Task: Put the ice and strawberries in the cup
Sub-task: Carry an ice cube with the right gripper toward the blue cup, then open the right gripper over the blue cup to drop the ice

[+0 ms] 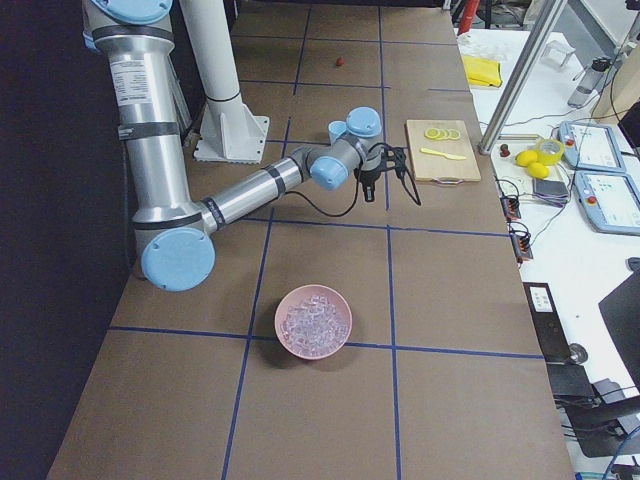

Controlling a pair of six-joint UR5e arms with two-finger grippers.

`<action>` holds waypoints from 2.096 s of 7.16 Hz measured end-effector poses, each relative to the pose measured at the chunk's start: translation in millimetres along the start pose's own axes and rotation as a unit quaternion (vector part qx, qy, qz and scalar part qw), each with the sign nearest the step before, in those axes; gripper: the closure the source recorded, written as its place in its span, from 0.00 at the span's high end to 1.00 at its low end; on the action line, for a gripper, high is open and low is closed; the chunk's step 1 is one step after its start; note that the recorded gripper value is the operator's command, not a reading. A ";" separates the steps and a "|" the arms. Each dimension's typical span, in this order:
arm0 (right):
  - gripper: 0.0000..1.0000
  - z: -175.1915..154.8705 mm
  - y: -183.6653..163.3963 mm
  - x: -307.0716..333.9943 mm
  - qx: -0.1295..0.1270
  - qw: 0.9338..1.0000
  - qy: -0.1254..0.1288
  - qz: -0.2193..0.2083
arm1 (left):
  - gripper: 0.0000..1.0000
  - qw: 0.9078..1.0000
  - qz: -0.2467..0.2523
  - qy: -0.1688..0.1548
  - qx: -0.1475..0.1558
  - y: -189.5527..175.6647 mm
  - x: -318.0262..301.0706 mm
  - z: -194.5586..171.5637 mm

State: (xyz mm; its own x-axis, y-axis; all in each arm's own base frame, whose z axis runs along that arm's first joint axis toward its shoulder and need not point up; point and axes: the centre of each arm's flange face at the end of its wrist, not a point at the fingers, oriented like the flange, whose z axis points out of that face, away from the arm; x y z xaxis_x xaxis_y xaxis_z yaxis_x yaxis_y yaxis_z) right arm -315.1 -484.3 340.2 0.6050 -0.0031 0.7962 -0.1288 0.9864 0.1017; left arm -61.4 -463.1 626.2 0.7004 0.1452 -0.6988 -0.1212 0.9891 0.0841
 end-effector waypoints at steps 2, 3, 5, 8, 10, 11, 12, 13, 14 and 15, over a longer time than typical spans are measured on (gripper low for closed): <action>0.00 23.2 38.3 -161.2 0.005 0.999 0.031 0.032 | 1.00 1.000 0.001 0.000 0.001 -0.1 0.5 -0.6; 0.00 29.3 61.2 -223.5 0.009 0.998 0.037 0.049 | 1.00 1.000 0.001 0.000 0.001 -0.3 0.7 -0.8; 0.00 50.6 99.7 -300.0 0.019 0.997 0.046 0.067 | 1.00 1.000 0.000 0.000 0.000 -0.1 -0.2 0.2; 0.98 65.6 117.6 -319.9 0.025 0.996 0.055 0.067 | 1.00 1.000 -0.001 0.000 -0.001 0.3 -1.2 1.2; 0.99 66.2 118.1 -320.3 0.025 0.996 0.055 0.066 | 1.00 1.000 -0.001 0.000 -0.001 0.3 -1.1 1.1; 0.99 66.3 118.3 -320.3 0.025 0.996 0.055 0.066 | 1.00 1.000 -0.002 0.000 -0.002 0.4 -1.2 1.3; 0.99 66.2 118.3 -320.3 0.025 0.996 0.055 0.066 | 1.00 1.000 -0.002 0.000 -0.002 0.4 -1.3 1.6; 0.99 64.9 117.2 -320.0 0.025 0.996 0.054 0.065 | 1.00 1.000 -0.002 0.000 -0.002 0.3 -1.2 1.7; 0.99 61.9 110.7 -316.5 0.026 0.996 0.054 0.065 | 1.00 1.000 -0.002 0.000 -0.002 0.4 -1.5 1.8; 0.99 57.4 98.4 -305.8 0.025 0.996 0.055 0.063 | 1.00 1.000 -0.002 0.000 -0.002 0.5 -1.8 1.9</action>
State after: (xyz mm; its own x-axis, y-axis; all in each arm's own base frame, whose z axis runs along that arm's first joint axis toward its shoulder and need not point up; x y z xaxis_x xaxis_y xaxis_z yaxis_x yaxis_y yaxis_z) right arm -557.9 -395.7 141.0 0.6632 0.1398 0.7353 -0.2463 0.9684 0.0380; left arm -61.3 -462.8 628.9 0.7004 0.1409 -0.6997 -0.1213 0.9896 0.0779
